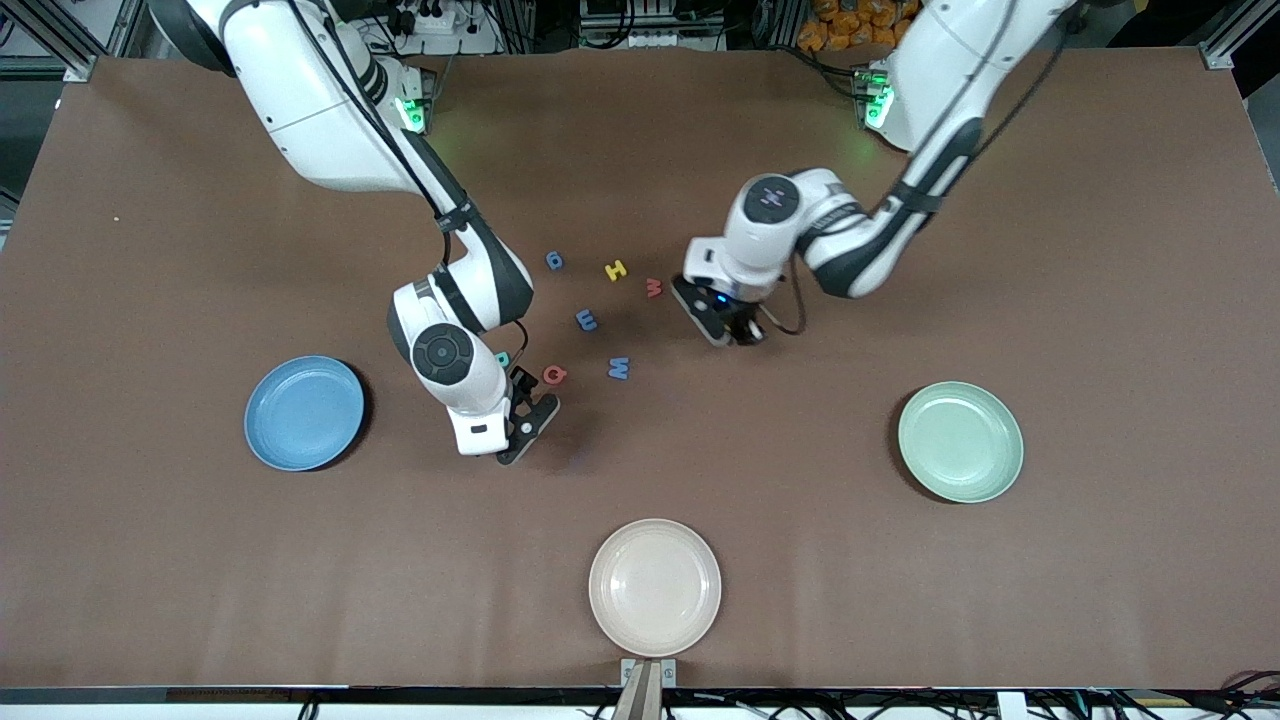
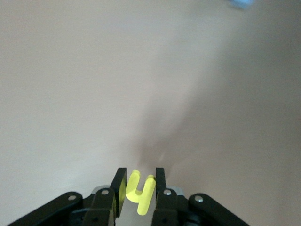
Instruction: Sort uppercase to blue plate, lowercase to green plate
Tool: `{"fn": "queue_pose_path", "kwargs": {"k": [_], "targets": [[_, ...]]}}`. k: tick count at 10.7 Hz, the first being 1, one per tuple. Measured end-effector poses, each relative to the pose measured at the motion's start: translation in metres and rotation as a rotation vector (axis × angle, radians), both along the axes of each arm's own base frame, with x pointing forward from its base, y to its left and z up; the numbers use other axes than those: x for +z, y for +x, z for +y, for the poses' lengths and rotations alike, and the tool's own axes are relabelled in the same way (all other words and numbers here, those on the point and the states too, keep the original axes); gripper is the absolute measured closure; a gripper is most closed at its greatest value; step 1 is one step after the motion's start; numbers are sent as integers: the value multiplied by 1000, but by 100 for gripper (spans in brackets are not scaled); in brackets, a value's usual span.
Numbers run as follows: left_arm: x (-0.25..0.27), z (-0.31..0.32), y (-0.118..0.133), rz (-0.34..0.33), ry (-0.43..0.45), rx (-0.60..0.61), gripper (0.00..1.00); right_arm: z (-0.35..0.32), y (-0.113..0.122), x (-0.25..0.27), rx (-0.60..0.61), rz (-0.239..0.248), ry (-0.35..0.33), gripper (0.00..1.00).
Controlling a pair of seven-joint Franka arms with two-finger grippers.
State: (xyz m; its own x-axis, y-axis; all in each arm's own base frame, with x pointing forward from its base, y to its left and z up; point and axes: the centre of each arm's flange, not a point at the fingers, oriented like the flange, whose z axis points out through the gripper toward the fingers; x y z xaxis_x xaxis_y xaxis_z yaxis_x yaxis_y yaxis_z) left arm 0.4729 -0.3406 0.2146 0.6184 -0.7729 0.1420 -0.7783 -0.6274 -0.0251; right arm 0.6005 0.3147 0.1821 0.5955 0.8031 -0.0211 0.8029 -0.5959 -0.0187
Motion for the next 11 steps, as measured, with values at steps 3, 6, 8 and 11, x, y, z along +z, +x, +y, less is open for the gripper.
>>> {"fn": "queue_pose_path", "kwargs": {"k": [3, 6, 8, 11], "targets": [[33, 121, 82, -26, -30, 223, 71, 50, -35, -6, -12, 29, -19, 0], [69, 164, 128, 17, 93, 326, 71, 72, -57, -11, 9, 40, -30, 0], [76, 194, 151, 32, 129, 399, 71, 71, -61, -11, 13, 33, -25, 0], [29, 254, 178, 88, 134, 507, 71, 67, -68, -4, 17, 31, -26, 0]]}}
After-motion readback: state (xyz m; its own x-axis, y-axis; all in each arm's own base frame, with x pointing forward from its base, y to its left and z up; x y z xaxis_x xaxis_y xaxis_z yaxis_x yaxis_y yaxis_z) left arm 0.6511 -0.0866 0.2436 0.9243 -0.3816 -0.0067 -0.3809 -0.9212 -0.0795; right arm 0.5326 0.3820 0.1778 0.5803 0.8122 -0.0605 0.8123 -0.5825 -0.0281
